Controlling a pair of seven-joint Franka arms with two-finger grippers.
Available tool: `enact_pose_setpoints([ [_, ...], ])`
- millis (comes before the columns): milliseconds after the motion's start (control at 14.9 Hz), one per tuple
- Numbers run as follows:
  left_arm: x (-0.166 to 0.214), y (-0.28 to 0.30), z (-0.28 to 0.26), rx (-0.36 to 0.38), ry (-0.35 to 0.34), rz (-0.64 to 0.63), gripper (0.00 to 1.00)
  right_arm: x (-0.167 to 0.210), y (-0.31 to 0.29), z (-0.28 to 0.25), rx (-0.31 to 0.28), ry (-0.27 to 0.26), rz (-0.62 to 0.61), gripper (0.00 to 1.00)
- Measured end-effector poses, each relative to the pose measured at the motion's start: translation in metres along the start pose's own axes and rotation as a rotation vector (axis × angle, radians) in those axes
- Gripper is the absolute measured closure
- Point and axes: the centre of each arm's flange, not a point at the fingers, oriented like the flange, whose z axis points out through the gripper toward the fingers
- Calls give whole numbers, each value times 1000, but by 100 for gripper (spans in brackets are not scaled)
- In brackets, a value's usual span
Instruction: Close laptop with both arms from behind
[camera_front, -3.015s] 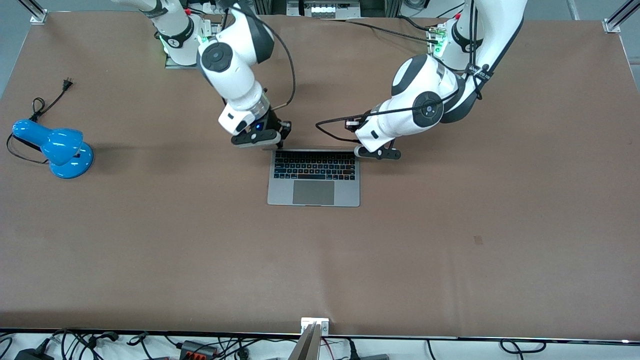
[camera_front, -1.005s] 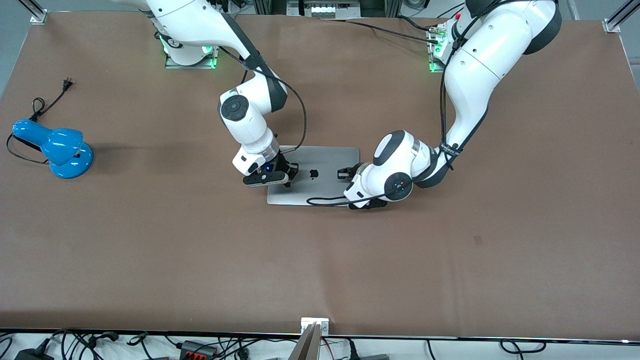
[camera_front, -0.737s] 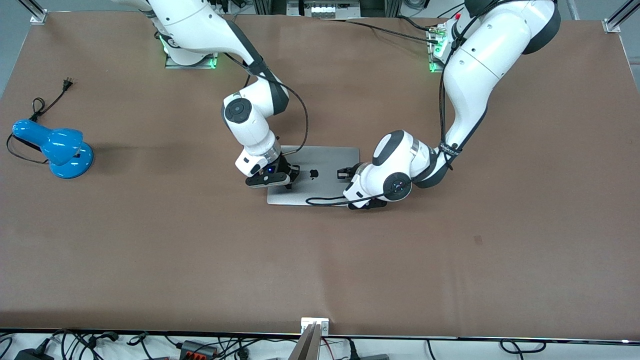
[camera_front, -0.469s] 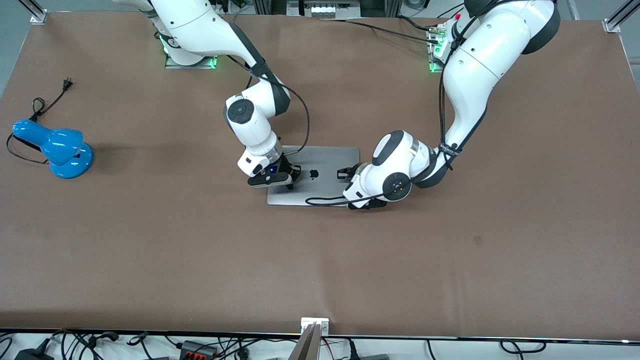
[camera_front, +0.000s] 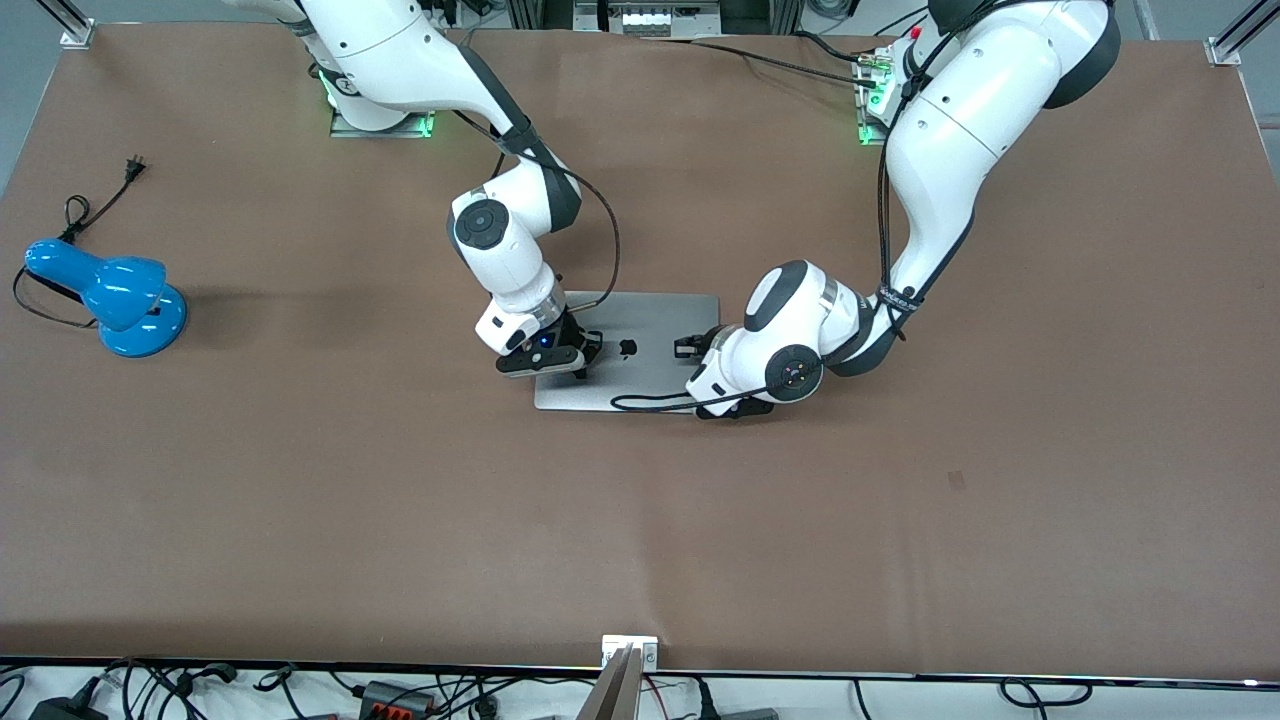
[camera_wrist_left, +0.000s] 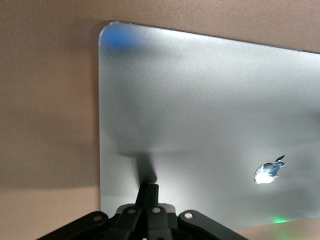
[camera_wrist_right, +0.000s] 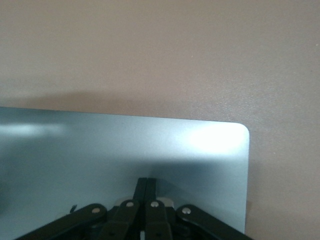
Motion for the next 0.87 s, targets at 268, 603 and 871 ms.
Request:
enact_pose_setpoints([
  [268, -2, 3, 0, 18, 12, 16, 99, 43, -6, -40, -60, -135, 17, 99],
  [603, 3, -1, -14, 32, 31, 19, 97, 85, 6, -130, -146, -245, -7, 96],
  [871, -8, -5, -65, 67, 29, 21, 96, 100, 34, -224, -183, -335, -15, 74],
])
